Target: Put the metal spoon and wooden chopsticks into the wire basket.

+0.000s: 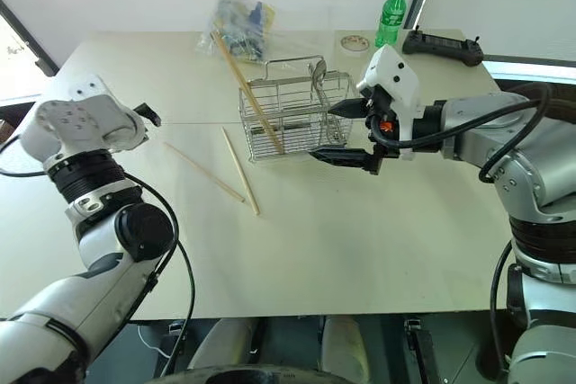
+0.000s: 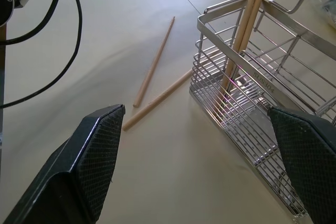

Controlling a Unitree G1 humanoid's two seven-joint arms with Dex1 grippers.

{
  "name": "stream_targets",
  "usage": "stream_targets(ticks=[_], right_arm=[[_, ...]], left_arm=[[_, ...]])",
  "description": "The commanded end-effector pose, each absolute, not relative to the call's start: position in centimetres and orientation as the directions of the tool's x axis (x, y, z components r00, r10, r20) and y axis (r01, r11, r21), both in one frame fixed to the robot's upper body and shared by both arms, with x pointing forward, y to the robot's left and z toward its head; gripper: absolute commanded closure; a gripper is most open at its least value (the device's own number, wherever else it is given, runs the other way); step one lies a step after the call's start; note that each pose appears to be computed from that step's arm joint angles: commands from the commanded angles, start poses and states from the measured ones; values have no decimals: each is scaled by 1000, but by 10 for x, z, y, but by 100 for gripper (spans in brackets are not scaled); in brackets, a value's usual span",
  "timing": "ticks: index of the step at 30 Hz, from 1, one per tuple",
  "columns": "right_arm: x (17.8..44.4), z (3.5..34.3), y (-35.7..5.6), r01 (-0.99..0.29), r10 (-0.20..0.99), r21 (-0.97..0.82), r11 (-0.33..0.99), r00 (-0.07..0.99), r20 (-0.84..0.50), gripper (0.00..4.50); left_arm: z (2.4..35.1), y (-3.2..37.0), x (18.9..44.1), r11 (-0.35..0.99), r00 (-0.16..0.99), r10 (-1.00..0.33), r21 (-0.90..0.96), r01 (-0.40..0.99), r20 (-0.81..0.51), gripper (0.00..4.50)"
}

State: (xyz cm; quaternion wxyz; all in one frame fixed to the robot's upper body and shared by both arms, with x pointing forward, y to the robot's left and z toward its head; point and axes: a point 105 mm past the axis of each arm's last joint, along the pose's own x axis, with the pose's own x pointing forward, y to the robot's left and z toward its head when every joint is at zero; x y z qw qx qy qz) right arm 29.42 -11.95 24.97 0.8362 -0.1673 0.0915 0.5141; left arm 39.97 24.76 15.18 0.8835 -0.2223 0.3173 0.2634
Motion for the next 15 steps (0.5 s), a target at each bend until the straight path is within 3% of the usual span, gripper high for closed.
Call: stream_targets(ticks=[1, 15], right_arm=[[291, 264, -118, -873, 831, -232, 429, 483, -277, 4], [286, 258, -126, -833, 787, -209, 512, 552, -275, 4]], left_arm=[[159, 243, 419, 769, 684, 342, -226, -597, -645, 0], [136, 225, 441, 721, 637, 355, -233, -652, -684, 0]])
